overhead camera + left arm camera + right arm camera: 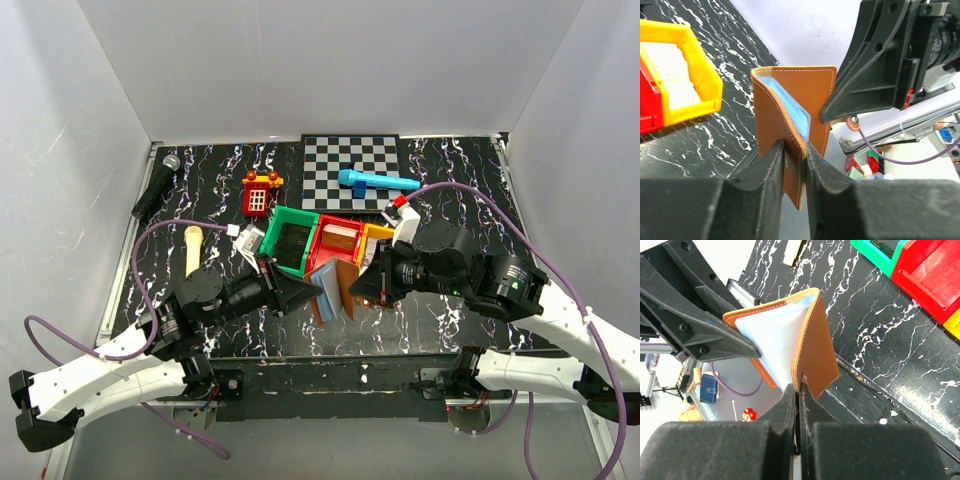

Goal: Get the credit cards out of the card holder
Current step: Open the credit card from the card holder.

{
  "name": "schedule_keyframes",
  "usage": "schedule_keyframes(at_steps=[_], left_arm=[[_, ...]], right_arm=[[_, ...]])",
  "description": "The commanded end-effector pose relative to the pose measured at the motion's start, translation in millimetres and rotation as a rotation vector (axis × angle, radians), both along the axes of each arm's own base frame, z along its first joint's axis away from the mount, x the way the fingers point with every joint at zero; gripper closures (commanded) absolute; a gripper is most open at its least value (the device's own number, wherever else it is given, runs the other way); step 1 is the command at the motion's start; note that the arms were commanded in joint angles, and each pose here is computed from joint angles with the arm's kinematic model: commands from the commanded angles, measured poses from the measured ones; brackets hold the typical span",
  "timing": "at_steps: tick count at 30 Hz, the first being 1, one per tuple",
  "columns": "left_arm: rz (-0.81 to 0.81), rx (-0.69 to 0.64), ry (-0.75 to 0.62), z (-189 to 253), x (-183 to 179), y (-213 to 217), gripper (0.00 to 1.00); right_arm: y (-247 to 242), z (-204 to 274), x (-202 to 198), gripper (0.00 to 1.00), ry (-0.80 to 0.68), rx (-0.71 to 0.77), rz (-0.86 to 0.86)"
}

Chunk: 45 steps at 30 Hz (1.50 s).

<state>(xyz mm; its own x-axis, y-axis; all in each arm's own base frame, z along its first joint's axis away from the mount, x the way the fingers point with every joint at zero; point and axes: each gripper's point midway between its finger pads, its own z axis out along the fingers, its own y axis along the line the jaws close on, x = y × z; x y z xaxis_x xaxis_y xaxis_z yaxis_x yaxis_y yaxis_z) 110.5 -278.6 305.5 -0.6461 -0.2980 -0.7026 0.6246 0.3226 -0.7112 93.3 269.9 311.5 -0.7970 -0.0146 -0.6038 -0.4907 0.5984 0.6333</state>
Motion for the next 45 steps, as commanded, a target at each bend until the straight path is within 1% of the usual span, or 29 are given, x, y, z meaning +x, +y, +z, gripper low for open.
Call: schedule_keyframes(at_steps=[1,5,8,10,13,15,17,23,24,26,28,36,39,42,44,45], left_arm=[[-0.008,-0.006,-0.016,1,-3,2,0.85],[-0.011,-0.005,-0.014,1,-3,2,0.91],[-0.013,-0.009,-0.010,3,-4,2,1.00],[-0.008,0.002,0.006,6,-3,1,1.00],[0.010,0.076,0.060,5,2,-2,1.00],[0.019,0.139,0.099,1,5,-5,1.00],[0.024,0.184,0.133,2,7,-7,1.00],[0.040,0.223,0.183,10,7,-7,1.00],[0.081,0.239,0.184,9,13,-3,1.00],[0.105,0.260,0.208,9,15,-1,1.00],[0.126,0.282,0.235,9,17,1,1.00],[0.163,0.344,0.258,15,21,3,1.00],[0.204,0.386,0.270,10,25,9,1.00],[0.237,0.430,0.274,5,29,16,1.00],[0.248,0.449,0.279,1,30,17,1.00],[0.252,0.454,0.283,1,31,17,1.00]], right_arm=[[7,17,3,0.99,-0.023,0.084,-0.002],[7,17,5,0.99,-0.024,0.085,-0.005],[7,12,5,0.99,-0.020,0.075,-0.006],[10,9,0,0.99,-0.006,0.072,0.030],[14,6,-1,0.65,-0.004,0.072,0.046],[15,5,0,0.52,-0.008,0.072,0.048],[17,3,2,0.45,-0.010,0.065,0.047],[16,-1,7,0.43,-0.018,0.062,0.023],[15,-2,7,0.42,-0.018,0.067,0.020],[14,1,8,0.37,-0.020,0.092,0.019],[12,0,10,0.36,-0.016,0.084,0.011],[18,-11,17,0.37,0.001,0.061,-0.015],[9,-13,24,0.39,-0.014,0.039,-0.066],[9,-4,24,0.34,-0.047,0.085,-0.057],[13,-3,25,0.31,-0.045,0.086,-0.046],[17,-4,19,0.31,-0.026,0.089,-0.009]])
